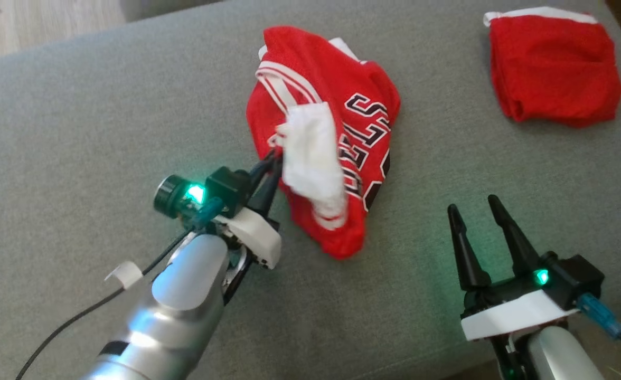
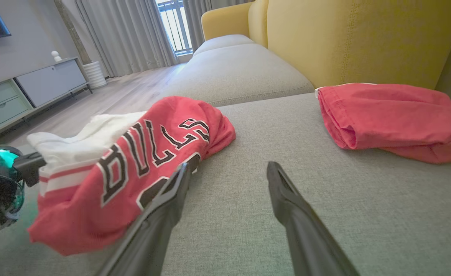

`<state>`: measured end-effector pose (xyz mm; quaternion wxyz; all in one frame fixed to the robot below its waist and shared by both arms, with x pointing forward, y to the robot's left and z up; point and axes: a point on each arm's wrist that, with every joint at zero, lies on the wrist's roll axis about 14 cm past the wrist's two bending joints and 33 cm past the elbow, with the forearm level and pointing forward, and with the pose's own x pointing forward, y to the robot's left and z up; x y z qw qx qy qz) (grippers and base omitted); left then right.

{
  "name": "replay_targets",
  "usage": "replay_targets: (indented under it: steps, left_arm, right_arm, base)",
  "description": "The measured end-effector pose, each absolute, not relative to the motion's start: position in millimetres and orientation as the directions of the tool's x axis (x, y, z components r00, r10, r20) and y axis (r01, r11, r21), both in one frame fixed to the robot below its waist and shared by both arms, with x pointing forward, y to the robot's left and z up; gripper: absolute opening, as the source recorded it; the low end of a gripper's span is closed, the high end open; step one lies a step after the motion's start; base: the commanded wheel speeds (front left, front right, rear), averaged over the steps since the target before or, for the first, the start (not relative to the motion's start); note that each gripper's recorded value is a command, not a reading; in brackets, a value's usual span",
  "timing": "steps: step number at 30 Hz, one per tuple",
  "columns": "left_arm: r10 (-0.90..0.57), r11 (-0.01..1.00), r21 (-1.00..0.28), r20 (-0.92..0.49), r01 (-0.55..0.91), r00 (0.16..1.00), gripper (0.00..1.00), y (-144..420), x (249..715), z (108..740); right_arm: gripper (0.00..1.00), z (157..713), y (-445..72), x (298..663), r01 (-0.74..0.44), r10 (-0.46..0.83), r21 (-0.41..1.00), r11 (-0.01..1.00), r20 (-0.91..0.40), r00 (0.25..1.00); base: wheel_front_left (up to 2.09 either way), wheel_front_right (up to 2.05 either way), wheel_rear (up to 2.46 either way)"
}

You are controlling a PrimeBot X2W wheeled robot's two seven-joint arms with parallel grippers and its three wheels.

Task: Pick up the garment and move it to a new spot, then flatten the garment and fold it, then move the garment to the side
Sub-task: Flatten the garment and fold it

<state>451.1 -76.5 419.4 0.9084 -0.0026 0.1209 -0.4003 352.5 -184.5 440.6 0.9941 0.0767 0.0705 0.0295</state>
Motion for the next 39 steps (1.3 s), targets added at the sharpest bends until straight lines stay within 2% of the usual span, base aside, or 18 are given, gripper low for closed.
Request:
replay_targets:
  steps: [9,16,21,24,25,28,32,36,39]
  left_arm:
    - [-0.827,0.563,0.052,0.031,0.825,0.562,0.00,-125.5,448.7,530.9]
    - [-0.911,0.408,0.258,0.178,0.876,0.372,0.00,-189.1,436.6,661.3]
    - [-0.894,0.427,0.406,0.324,0.808,0.309,0.00,-201.3,432.0,768.7]
    - [-0.856,0.499,0.410,0.370,0.764,0.361,0.00,-189.4,443.2,797.3]
    - [-0.828,0.549,0.384,0.367,0.742,0.423,0.00,-176.0,457.0,793.1]
    - [-0.788,0.615,0.330,0.298,0.716,0.539,0.00,-146.3,482.9,751.4]
    - [-0.708,0.703,0.183,0.099,0.687,0.699,0.00,-85.0,503.5,638.0]
    - [-0.598,0.798,0.014,-0.096,0.602,0.796,0.00,-15.9,484.9,527.4]
    - [-0.531,0.847,-0.072,-0.180,0.527,0.828,0.00,22.0,458.7,477.3]
  right_arm:
    - [1.00,465.9,-179.2,339.7,-0.051,0.061,0.179,0.982,-0.055,0.997]
    - [1.00,483.5,-190.6,321.0,-0.002,0.001,0.195,0.981,0.000,1.000]
    - [1.00,490.7,-195.1,310.1,0.022,-0.028,0.205,0.978,0.027,0.999]
    - [1.00,490.0,-194.9,305.2,0.026,-0.032,0.212,0.977,0.027,0.999]
    - [1.00,490.2,-194.9,304.8,0.025,-0.032,0.214,0.976,0.030,0.999]
    - [1.00,492.5,-189.6,310.5,0.002,-0.010,0.214,0.977,0.038,0.999]
    - [1.00,492.0,-181.5,317.7,-0.030,0.022,0.212,0.977,0.038,0.999]
    - [1.00,483.0,-172.4,321.7,-0.056,0.055,0.217,0.974,0.010,0.998]
    - [1.00,480.9,-164.9,328.1,-0.084,0.085,0.212,0.974,0.004,0.996]
  base:
    - [0.00,0.00,0.00]
    - [0.00,0.00,0.00]
    - [0.00,0.00,0.00]
    - [0.00,0.00,0.00]
    - [0.00,0.00,0.00]
    - [0.00,0.00,0.00]
    - [0.00,0.00,0.00]
    - [0.00,0.00,0.00]
    - [0.00,0.00,0.00]
